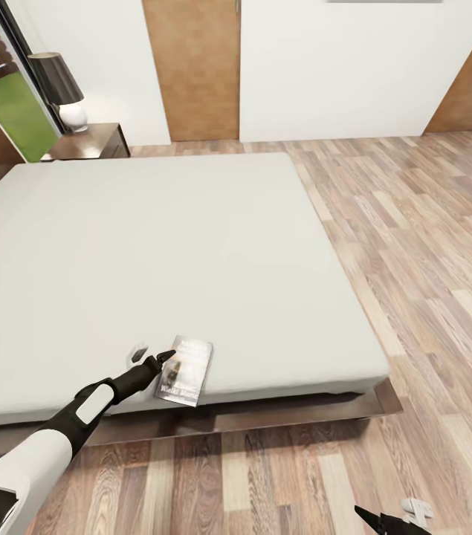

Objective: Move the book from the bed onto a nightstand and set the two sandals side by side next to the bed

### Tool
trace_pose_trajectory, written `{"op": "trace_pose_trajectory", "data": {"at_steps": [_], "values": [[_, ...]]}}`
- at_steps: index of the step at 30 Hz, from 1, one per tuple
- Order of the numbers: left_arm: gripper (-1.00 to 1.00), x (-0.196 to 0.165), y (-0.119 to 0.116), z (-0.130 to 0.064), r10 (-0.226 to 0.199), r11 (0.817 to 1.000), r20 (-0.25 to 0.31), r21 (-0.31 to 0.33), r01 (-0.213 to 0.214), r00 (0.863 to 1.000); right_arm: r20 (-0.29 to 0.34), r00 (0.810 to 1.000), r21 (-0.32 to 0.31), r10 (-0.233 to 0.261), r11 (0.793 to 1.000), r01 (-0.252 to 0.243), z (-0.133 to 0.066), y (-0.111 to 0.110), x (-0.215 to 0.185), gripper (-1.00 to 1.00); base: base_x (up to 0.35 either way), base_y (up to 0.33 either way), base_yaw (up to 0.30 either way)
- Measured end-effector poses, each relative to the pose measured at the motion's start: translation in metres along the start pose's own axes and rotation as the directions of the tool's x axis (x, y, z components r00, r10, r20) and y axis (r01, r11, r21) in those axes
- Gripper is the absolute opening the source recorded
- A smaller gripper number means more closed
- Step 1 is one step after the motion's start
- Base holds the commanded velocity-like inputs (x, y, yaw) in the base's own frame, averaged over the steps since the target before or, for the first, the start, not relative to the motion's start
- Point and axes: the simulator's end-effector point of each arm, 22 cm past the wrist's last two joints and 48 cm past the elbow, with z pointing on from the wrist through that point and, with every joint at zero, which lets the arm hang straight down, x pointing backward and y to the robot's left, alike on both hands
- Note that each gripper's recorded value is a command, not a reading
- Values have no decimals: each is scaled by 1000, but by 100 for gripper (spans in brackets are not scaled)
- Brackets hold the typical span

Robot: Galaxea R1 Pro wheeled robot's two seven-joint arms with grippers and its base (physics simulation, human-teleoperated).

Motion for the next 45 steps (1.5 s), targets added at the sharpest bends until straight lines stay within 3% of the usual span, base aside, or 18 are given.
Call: {"op": "trace_pose_trajectory", "data": {"at_steps": [10,45], "values": [[100,0,0,0,1,1000,1,-1,-1,1000,0,1000,1,0,1000,0,0,0,0,100,219,0,0],[100,-1,-1,1,0,1000,7,2,0,1000,-1,1000,1,-1,1000,1,0,0,0,100,14,-26,0]]}}
